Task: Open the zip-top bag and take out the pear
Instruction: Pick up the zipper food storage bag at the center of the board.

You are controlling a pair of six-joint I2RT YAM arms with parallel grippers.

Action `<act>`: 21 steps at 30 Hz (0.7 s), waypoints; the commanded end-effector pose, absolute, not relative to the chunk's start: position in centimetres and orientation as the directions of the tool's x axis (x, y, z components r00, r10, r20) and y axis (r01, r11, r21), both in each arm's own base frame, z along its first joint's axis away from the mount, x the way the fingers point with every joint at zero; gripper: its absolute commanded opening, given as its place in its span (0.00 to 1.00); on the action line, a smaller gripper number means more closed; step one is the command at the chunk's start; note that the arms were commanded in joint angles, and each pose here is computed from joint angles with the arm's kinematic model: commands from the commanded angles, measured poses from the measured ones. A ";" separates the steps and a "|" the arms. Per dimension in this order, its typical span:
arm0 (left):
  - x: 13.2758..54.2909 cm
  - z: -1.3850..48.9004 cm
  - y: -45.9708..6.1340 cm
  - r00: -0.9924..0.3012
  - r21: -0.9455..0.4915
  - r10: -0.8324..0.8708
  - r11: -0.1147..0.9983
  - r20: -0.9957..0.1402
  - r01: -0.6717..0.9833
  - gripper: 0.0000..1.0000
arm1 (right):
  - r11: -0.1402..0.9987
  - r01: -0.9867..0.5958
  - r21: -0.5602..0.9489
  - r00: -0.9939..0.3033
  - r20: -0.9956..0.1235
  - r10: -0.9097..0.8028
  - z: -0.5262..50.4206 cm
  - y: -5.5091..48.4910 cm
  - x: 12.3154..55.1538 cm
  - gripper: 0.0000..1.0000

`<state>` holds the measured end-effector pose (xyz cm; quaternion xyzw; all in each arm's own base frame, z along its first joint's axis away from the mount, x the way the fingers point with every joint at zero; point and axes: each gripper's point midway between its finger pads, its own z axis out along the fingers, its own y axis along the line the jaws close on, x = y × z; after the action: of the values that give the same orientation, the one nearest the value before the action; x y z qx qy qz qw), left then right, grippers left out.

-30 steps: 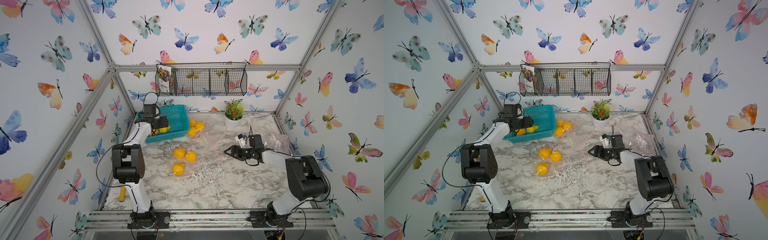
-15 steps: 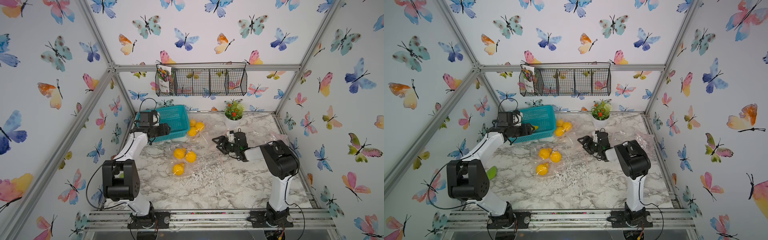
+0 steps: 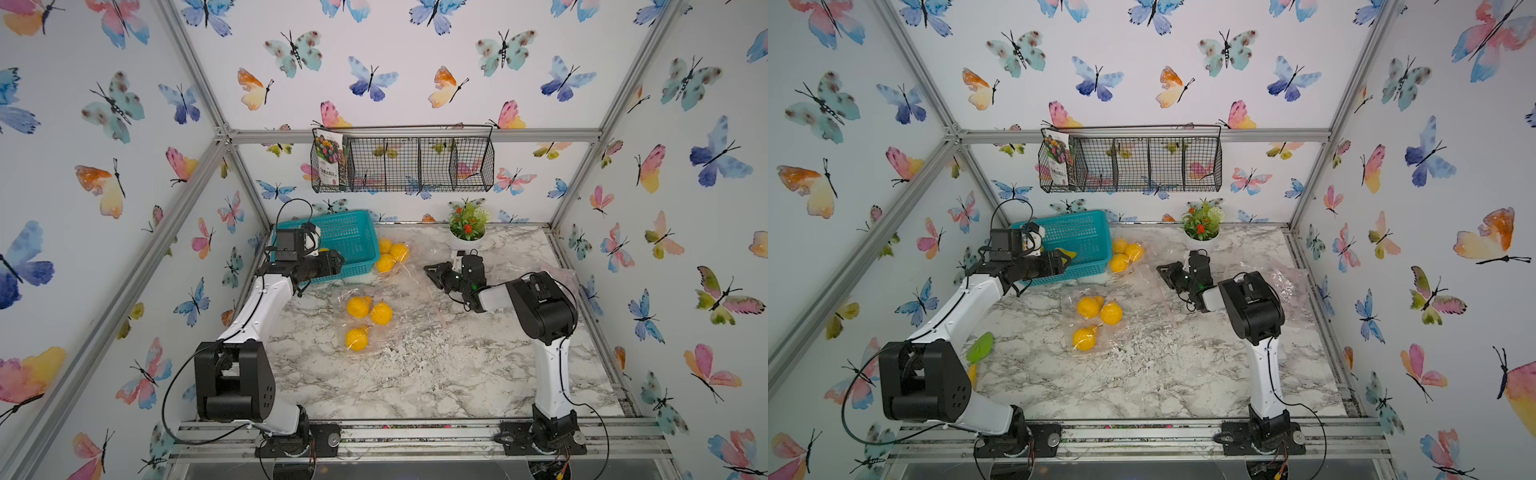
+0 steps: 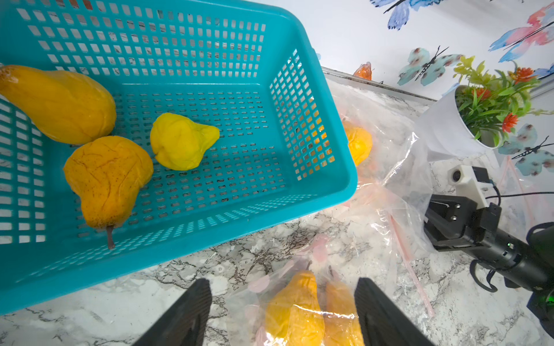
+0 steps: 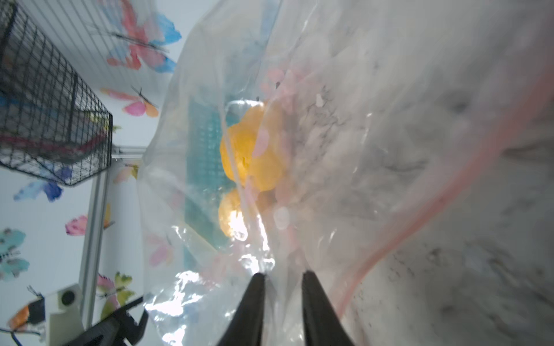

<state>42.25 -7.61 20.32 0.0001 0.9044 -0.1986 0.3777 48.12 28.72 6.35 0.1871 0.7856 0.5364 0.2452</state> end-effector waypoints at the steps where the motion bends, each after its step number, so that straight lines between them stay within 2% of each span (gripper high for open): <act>1: 41.0 22.8 -9.4 -0.676 -0.348 -0.102 0.906 -0.730 0.239 0.76 | 0.357 0.003 0.934 -0.803 -0.211 0.558 7.4 28.9 48.6 0.07; 3: 40.4 23.6 -10.3 -0.658 -0.329 -0.064 0.899 -0.750 0.288 0.75 | 0.356 -0.016 0.934 -0.807 -0.222 0.547 8.6 29.0 48.2 0.03; 10: 37.6 27.1 -15.2 -0.523 -0.217 0.082 0.847 -0.848 0.485 0.74 | 0.385 -0.130 0.914 -0.814 -0.320 0.485 15.3 29.4 44.3 0.03; 17: 34.0 31.6 -20.0 -0.319 -0.096 0.170 0.733 -0.932 0.673 0.75 | 0.405 -0.259 0.877 -0.777 -0.438 0.453 23.8 28.6 39.9 0.03; 21: 31.6 33.4 -22.6 -0.226 -0.052 0.191 0.644 -0.955 0.764 0.81 | 0.421 -0.317 0.850 -0.741 -0.499 0.449 28.3 27.6 38.1 0.03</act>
<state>33.40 -20.76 31.08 0.2699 0.7827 -0.2513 0.5014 38.92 28.24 27.87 0.0510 0.7462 0.5629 0.3517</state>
